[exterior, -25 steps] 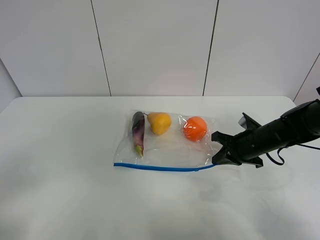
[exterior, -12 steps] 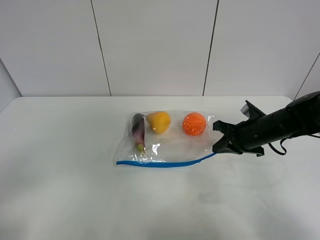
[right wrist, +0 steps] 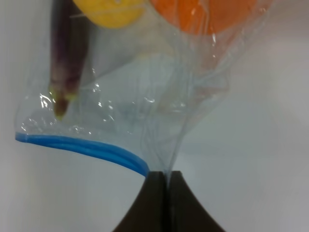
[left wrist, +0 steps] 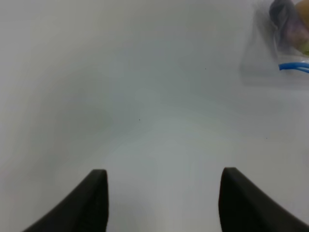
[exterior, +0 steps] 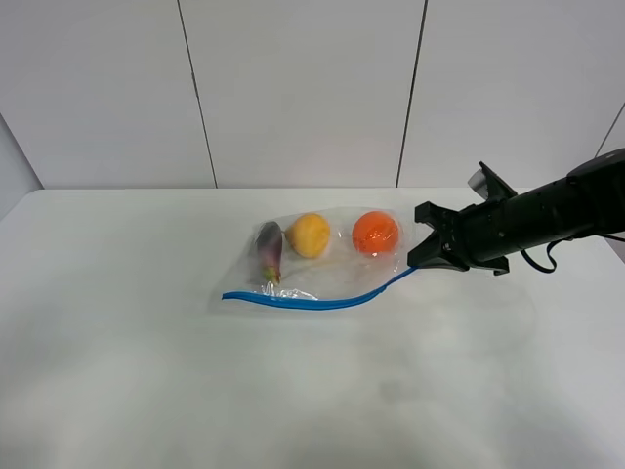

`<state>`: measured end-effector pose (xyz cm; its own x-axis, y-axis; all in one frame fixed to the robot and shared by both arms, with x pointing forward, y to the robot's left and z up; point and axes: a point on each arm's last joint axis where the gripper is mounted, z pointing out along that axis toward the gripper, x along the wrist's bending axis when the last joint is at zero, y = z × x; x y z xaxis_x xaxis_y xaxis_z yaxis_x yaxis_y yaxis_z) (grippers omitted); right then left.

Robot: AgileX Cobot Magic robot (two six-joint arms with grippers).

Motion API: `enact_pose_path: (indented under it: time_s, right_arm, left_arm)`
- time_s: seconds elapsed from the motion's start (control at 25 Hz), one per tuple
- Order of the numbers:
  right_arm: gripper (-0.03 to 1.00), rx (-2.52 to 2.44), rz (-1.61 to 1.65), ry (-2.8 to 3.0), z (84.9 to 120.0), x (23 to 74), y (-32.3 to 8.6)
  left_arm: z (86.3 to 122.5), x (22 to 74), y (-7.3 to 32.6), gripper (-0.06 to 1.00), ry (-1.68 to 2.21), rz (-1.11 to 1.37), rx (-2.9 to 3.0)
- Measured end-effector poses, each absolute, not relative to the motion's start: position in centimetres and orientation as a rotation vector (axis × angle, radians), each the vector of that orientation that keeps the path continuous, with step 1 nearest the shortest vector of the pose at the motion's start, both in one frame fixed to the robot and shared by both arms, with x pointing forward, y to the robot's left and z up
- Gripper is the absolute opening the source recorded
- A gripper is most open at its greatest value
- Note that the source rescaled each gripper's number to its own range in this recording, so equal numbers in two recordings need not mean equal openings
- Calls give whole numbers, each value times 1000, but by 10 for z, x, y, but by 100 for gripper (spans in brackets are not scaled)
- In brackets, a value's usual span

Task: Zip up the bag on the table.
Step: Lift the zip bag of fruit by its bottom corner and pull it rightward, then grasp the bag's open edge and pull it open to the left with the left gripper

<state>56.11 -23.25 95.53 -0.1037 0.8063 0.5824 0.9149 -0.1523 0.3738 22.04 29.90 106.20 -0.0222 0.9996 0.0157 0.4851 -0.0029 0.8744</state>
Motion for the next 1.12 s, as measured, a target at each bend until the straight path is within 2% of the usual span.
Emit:
enact_pose_path:
  time_s: [0.64, 1.12]
  right_arm:
    - [0, -1964, -1106, -1981, 961, 565, -232]
    - [0, -1963, -1104, -1985, 961, 565, -232]
  left_arm:
    - [1073, 224, 298, 100, 1576, 945, 1560]
    - [1141, 313, 301, 100, 1579, 920, 1548]
